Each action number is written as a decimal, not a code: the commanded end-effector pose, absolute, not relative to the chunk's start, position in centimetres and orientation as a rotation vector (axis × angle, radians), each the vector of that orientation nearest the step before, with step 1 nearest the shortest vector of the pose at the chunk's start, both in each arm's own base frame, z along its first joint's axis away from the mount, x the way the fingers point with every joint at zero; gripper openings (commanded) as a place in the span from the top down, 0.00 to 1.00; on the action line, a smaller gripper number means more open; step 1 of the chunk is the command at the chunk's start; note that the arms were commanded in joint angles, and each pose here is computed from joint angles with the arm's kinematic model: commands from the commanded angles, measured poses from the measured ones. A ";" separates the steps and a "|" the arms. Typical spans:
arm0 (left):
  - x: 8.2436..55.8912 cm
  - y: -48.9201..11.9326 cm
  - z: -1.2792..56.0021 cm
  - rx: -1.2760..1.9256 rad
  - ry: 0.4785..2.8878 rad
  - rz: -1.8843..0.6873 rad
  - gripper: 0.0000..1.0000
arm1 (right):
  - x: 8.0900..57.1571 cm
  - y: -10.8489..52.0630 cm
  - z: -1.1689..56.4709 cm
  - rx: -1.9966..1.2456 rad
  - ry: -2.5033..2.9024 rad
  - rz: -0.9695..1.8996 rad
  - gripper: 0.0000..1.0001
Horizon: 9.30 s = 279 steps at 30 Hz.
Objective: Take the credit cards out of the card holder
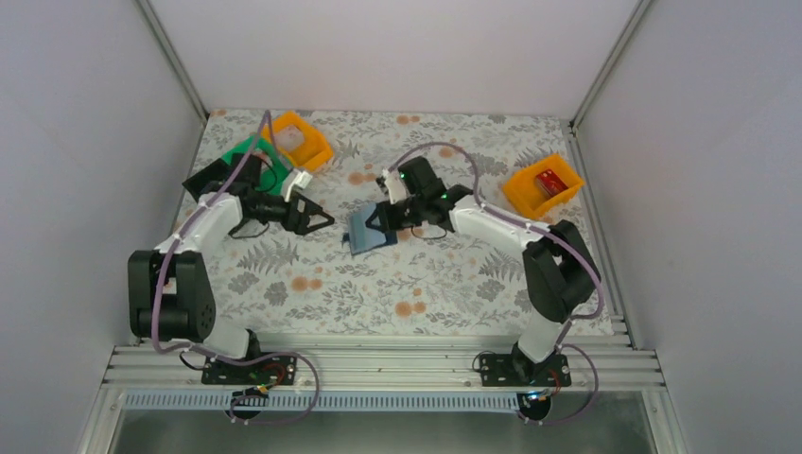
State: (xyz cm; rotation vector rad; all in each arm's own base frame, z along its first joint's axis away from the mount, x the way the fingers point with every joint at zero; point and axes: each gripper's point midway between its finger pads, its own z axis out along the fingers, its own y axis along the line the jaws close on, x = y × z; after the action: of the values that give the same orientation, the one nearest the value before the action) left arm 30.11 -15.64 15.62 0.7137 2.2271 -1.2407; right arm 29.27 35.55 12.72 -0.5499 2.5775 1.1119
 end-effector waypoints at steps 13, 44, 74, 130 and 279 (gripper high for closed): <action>30.8 -16.1 29.6 0.924 1.871 -1.195 0.00 | 26.7 36.2 39.5 -1.063 1.692 1.276 0.96; 29.9 -16.4 33.4 0.978 1.830 -0.994 0.98 | 36.8 27.1 37.5 -0.510 2.006 0.527 0.10; 27.0 -17.3 33.9 1.158 1.797 -0.895 0.98 | 30.5 33.5 37.2 -1.019 1.667 1.048 0.01; 22.6 -16.9 35.7 1.393 1.611 -0.813 0.80 | 24.6 34.8 36.3 -1.364 1.539 1.271 0.96; 28.4 -15.9 31.1 0.896 1.923 -1.003 0.98 | 31.8 37.8 31.0 -0.826 1.941 0.788 0.54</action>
State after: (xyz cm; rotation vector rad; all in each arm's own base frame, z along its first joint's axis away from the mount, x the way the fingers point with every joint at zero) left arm 29.22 -15.68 30.66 0.8833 1.9239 -1.0084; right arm 29.70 41.05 28.20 -0.9632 1.9866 0.8555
